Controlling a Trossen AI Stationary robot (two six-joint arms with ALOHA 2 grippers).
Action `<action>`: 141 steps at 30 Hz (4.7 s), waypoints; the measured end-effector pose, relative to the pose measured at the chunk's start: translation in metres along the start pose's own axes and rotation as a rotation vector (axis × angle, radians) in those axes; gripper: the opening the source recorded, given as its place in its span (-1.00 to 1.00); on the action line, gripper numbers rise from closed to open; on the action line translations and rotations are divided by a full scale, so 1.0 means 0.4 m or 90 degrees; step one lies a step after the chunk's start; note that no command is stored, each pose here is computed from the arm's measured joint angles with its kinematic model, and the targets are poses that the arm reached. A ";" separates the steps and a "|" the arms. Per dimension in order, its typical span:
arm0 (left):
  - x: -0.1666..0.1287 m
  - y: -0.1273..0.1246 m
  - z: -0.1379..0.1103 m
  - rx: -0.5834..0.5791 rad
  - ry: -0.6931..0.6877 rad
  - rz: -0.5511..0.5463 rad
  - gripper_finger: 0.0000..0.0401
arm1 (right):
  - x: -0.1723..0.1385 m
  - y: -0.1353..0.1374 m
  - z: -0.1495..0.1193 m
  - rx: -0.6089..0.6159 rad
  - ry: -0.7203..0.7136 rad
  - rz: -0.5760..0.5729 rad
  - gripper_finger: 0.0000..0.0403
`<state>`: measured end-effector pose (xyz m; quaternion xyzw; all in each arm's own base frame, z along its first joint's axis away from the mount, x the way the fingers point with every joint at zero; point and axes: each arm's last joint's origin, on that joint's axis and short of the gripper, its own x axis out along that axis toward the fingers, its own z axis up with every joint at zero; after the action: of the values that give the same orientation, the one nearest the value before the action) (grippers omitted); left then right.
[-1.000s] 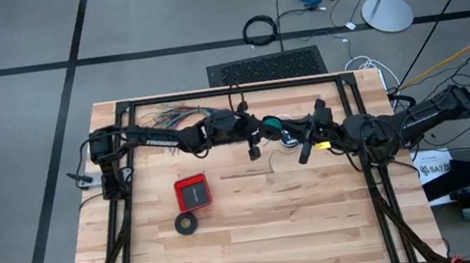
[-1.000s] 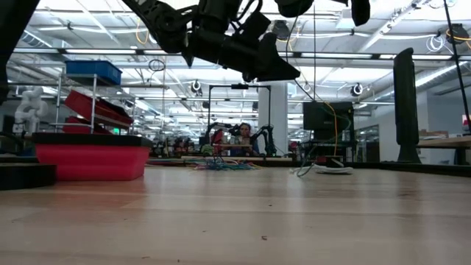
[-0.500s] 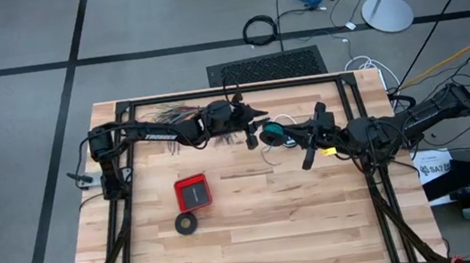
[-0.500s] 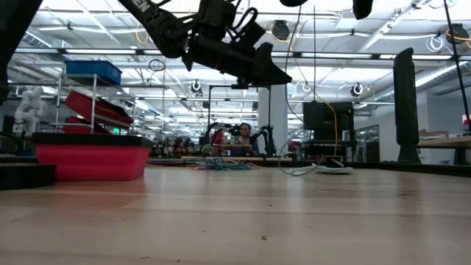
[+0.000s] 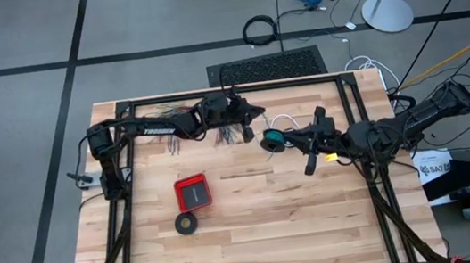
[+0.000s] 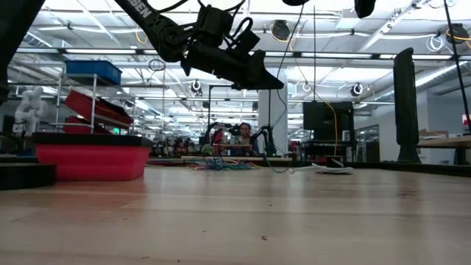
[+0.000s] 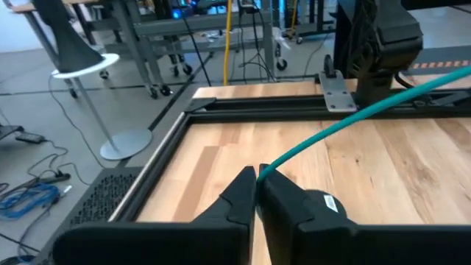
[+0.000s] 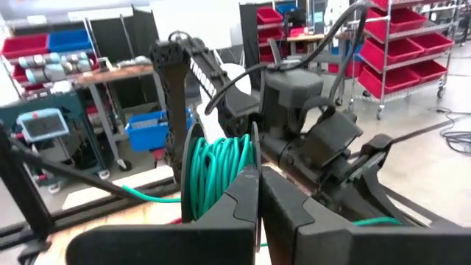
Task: Coil cords
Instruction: Coil the green wire onto the spool
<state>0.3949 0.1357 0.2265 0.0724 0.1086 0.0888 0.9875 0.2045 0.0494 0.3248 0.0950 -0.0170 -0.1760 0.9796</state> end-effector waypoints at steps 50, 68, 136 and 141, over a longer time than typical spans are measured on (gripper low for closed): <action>-0.112 -0.115 0.126 -0.029 0.078 -0.092 -0.97 | 0.156 -0.100 -0.149 -0.194 0.113 -0.396 -1.00; -0.114 -0.064 0.109 -0.014 0.114 0.008 -0.97 | 0.127 -0.039 -0.153 -0.262 0.107 -0.370 -1.00; -0.046 -0.193 0.071 -0.012 0.085 -0.084 -0.97 | 0.202 -0.079 -0.174 -0.197 0.069 -0.408 -1.00; -0.040 -0.193 0.073 -0.011 0.066 -0.072 -0.97 | 0.203 -0.078 -0.169 -0.174 0.054 -0.409 -1.00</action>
<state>0.3987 0.0539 0.2454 0.0530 0.1629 0.0371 0.9845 0.2747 0.0046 0.2524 -0.0290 0.0785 -0.4721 0.8775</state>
